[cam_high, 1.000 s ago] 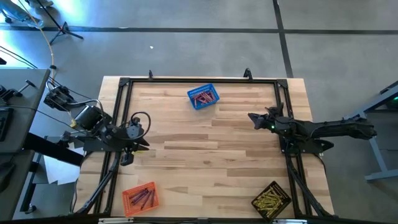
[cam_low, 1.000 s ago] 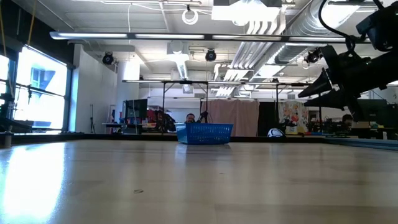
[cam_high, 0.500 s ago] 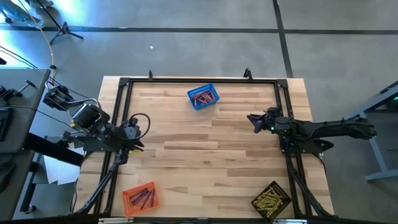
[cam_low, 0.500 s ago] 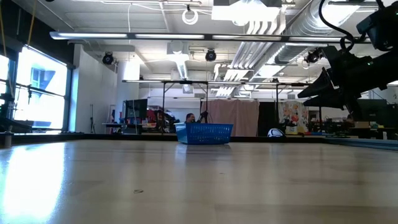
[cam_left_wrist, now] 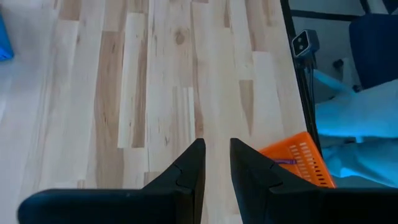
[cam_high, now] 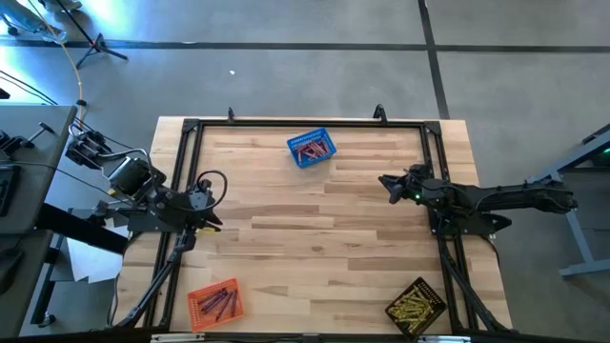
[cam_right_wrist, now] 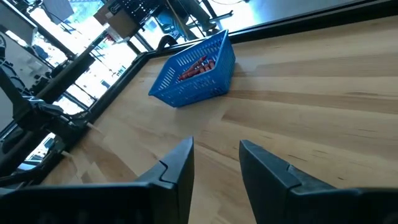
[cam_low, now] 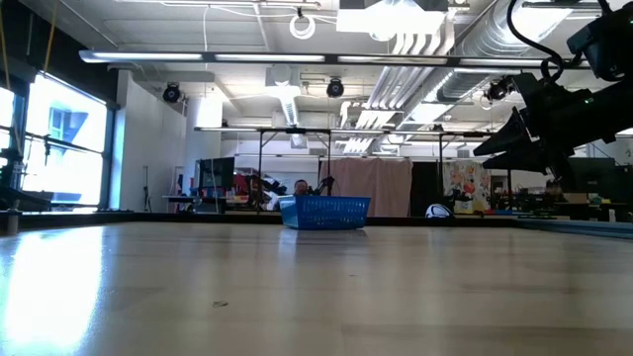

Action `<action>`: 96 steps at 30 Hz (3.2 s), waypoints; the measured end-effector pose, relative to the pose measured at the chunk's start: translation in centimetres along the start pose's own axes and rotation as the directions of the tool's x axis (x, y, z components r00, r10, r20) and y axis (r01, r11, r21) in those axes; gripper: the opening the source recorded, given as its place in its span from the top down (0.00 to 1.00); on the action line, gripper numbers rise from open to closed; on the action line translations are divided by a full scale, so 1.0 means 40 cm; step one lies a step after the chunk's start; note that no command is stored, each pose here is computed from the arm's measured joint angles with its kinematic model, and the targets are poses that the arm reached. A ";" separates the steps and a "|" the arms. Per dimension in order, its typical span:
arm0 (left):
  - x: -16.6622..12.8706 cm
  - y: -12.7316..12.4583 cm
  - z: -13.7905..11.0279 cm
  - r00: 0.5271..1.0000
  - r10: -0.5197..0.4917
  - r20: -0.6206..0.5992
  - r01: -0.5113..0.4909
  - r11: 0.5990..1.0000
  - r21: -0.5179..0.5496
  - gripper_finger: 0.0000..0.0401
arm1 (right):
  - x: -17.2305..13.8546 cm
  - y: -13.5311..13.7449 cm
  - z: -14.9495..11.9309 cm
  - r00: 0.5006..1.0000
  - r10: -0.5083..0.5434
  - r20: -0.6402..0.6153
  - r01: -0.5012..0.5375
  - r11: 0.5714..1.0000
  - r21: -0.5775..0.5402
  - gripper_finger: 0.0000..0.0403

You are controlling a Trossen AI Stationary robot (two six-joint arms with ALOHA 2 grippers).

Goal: Sort crayons
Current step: Return to Home Position

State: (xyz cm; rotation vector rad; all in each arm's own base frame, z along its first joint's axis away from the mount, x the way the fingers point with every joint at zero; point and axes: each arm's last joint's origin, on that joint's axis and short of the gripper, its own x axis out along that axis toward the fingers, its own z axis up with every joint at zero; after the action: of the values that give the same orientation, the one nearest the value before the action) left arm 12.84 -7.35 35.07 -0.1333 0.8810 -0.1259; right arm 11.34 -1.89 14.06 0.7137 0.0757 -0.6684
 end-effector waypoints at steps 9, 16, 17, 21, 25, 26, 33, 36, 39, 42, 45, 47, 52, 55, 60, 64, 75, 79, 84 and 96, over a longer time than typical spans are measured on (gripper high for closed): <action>-0.037 0.020 -0.022 0.997 -0.035 0.064 0.036 0.999 -0.014 0.85 | 0.000 0.000 0.000 1.000 0.000 0.000 0.000 1.000 -0.001 0.72; 0.063 0.075 -0.150 0.985 -0.063 0.160 0.071 0.996 -0.048 0.85 | 0.000 0.000 0.000 1.000 0.000 -0.001 0.000 1.000 -0.001 0.72; 0.083 0.084 -0.171 0.984 -0.059 0.165 0.069 0.996 -0.053 0.85 | 0.000 0.000 0.000 1.000 0.000 -0.001 0.000 1.000 -0.001 0.72; 0.154 0.125 -0.259 0.990 -0.016 0.139 0.027 0.997 -0.077 0.85 | 0.000 0.000 0.000 1.000 0.000 -0.001 0.000 1.000 -0.001 0.72; 0.216 0.163 -0.343 0.995 0.034 0.093 -0.025 0.994 -0.102 0.85 | 0.000 0.000 0.000 1.000 0.000 -0.001 0.000 1.000 -0.001 0.72; 0.229 0.171 -0.361 0.995 0.044 0.086 -0.034 0.993 -0.114 0.85 | 0.000 0.000 0.000 1.000 0.000 -0.001 0.000 1.000 -0.001 0.72; 0.288 0.205 -0.439 0.997 0.046 0.065 -0.033 0.980 -0.197 0.85 | 0.000 0.000 0.000 1.000 0.000 -0.001 0.000 1.000 -0.001 0.72; 0.276 0.206 -0.437 0.994 -0.022 0.112 0.047 0.972 -0.229 0.85 | 0.000 0.000 0.000 1.000 0.000 -0.001 0.000 1.000 -0.001 0.72; 0.263 0.212 -0.436 0.980 -0.026 0.197 0.076 0.965 -0.252 0.85 | 0.000 0.000 0.000 1.000 0.000 0.000 0.000 1.000 -0.001 0.72; 0.256 0.217 -0.432 0.969 -0.012 0.245 0.081 0.958 -0.274 0.85 | 0.000 0.000 0.000 1.000 0.000 0.000 0.000 1.000 -0.001 0.72; 0.256 0.220 -0.430 0.966 0.006 0.258 0.071 0.955 -0.289 0.85 | 0.000 0.000 0.000 1.000 0.001 0.000 -0.001 1.000 0.000 0.72; 0.259 0.222 -0.431 0.967 0.013 0.254 0.065 0.953 -0.297 0.85 | 0.000 0.000 0.000 1.000 0.001 0.000 -0.001 1.000 -0.001 0.72; 0.258 0.224 -0.429 0.966 0.015 0.259 0.068 0.949 -0.307 0.85 | 0.000 0.000 0.000 1.000 0.001 0.000 -0.001 1.000 -0.001 0.72; 0.258 0.226 -0.429 0.965 0.025 0.260 0.060 0.947 -0.315 0.85 | 0.000 0.000 0.000 1.000 0.000 0.000 0.000 1.000 -0.001 0.72; 0.258 0.230 -0.428 0.963 0.046 0.264 0.046 0.941 -0.335 0.85 | 0.000 0.000 0.000 1.000 0.001 0.000 -0.001 1.000 0.000 0.72; 0.257 0.238 -0.427 0.959 0.087 0.270 0.020 0.929 -0.370 0.85 | 0.000 0.000 0.000 1.000 0.001 0.000 -0.001 1.000 0.000 0.72; 0.254 0.263 -0.424 0.938 0.207 0.277 -0.055 0.880 -0.472 0.85 | 0.000 0.000 0.000 1.000 0.000 0.000 0.000 1.000 -0.001 0.72; 0.252 0.272 -0.424 0.927 0.254 0.275 -0.083 0.855 -0.511 0.85 | 0.000 0.000 0.000 1.000 0.001 0.000 -0.001 1.000 -0.001 0.72; 0.251 0.276 -0.424 0.922 0.273 0.274 -0.094 0.845 -0.527 0.85 | 0.000 0.000 0.000 1.000 0.001 0.000 -0.001 1.000 0.000 0.72; 0.227 0.290 -0.379 0.794 0.409 0.450 -0.244 0.892 -0.380 0.85 | 0.000 0.000 0.000 1.000 0.001 0.000 -0.001 1.000 0.000 0.72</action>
State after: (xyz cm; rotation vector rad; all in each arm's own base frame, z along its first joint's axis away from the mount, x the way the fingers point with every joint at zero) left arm 7.44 1.59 16.69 -0.2841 0.3575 0.3714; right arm 11.34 -1.89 14.08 0.7133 0.0754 -0.6677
